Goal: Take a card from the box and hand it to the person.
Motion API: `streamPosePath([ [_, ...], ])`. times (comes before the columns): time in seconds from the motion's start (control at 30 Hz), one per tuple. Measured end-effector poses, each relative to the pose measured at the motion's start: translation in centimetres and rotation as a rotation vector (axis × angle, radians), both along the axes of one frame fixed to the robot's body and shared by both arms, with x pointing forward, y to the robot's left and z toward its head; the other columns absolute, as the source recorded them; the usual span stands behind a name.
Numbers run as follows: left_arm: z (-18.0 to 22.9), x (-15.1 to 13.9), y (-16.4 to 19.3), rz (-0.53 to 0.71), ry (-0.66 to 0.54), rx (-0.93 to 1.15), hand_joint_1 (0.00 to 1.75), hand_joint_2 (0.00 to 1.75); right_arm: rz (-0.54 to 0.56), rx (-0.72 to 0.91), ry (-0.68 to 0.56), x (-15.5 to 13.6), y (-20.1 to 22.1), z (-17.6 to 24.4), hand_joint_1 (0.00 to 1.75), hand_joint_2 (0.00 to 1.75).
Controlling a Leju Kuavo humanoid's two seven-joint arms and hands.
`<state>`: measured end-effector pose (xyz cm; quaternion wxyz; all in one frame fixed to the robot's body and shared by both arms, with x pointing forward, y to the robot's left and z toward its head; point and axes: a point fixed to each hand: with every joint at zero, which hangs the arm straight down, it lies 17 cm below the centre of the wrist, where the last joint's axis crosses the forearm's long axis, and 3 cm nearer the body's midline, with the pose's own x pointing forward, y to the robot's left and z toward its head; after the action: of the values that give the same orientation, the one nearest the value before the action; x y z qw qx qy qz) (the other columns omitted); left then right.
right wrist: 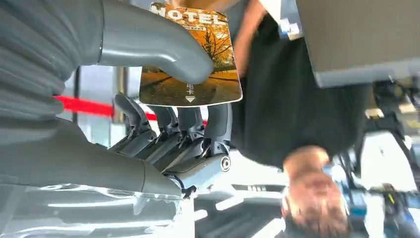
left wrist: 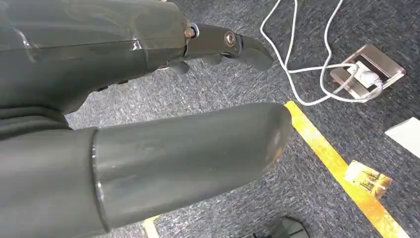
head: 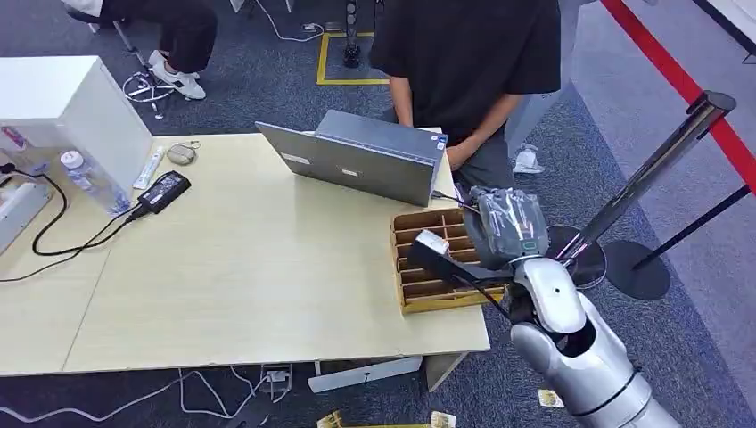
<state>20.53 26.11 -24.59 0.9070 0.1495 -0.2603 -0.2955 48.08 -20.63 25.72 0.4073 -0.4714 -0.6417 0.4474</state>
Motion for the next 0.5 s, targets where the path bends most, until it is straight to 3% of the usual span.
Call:
streamPosePath([
  [0.07,0.0,0.0,0.0,-0.001,0.000,0.000,0.00,0.00,0.003,-0.005,-0.020,0.0,0.0,1.2,1.54,1.75],
  [0.5,0.3,0.9,-0.3,-0.022,-0.007,0.001,0.00,0.00,0.017,-0.002,-0.161,1.7,-0.9,6.8,1.52,1.75],
])
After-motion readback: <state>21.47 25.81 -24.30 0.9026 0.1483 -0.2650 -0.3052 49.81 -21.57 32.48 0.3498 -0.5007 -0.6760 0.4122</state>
